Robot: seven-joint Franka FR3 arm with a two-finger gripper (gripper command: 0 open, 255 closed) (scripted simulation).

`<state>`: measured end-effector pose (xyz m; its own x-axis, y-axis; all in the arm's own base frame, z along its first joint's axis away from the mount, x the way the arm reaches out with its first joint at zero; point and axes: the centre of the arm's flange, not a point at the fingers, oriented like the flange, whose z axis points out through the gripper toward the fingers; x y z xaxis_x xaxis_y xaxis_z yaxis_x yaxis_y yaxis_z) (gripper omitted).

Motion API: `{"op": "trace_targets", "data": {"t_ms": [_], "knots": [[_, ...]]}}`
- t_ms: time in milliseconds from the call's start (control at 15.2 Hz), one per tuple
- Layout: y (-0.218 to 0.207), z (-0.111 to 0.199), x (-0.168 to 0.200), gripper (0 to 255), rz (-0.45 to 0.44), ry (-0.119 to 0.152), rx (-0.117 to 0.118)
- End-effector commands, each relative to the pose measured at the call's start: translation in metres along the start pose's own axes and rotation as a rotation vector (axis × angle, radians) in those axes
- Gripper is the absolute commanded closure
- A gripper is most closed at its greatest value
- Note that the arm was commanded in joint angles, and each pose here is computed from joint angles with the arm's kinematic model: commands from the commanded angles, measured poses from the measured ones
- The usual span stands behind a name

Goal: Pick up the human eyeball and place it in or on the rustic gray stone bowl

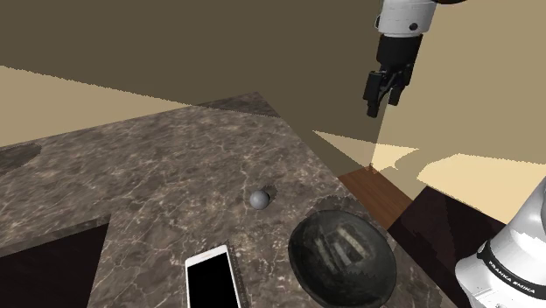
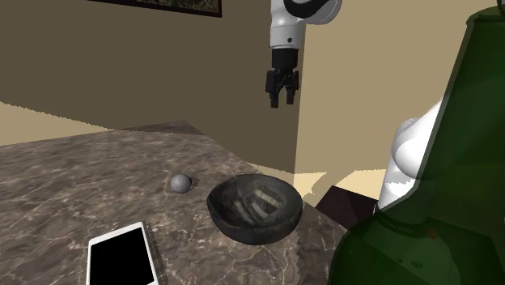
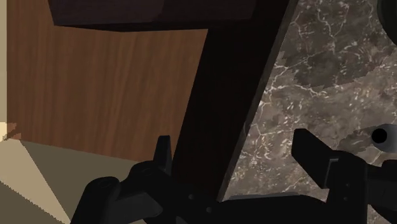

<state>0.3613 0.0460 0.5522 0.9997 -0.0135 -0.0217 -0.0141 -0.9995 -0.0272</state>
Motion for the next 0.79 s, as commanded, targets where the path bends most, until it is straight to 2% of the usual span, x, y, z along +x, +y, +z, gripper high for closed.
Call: {"op": "trace_targets", "data": {"t_ms": [0,726], "knots": [[-0.021,0.01,0.01,0,0.007,-0.015,0.006],[-0.143,0.066,0.066,0,0.036,-0.094,0.039]]}}
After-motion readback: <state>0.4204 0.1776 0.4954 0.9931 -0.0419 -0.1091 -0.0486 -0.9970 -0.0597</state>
